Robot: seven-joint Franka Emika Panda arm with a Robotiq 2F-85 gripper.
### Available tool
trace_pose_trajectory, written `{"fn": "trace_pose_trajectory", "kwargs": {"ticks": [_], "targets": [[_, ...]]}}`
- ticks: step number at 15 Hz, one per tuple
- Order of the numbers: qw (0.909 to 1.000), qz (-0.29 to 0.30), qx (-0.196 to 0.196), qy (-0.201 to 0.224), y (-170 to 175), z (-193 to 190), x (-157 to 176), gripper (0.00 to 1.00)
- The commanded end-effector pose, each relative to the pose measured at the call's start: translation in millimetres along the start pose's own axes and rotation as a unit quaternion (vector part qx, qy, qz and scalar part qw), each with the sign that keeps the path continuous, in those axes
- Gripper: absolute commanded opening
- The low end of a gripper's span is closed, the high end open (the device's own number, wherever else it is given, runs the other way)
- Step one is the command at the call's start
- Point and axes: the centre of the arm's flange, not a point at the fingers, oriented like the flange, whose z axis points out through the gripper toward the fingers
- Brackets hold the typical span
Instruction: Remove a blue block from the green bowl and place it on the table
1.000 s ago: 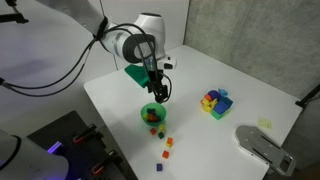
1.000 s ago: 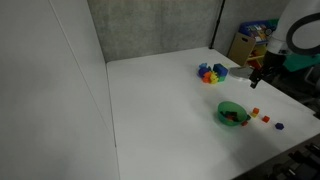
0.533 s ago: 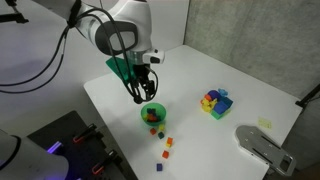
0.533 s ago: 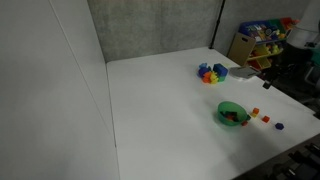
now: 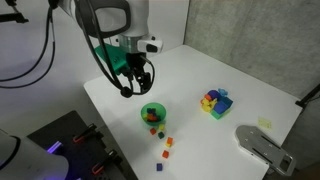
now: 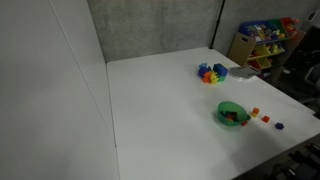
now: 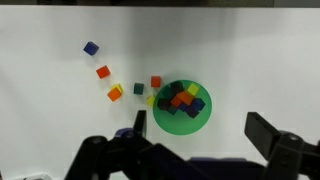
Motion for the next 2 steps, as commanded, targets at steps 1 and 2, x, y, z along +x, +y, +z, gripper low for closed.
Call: {"fn": "trace_pose_trajectory", "kwargs": {"ticks": [1,2], "targets": [[1.0,0.0,0.0,-0.001,-0.3,0.7,-0.2,1.0],[1.0,-0.001,0.0,-0.002,-0.7,2.1,-0.1,1.0]]}}
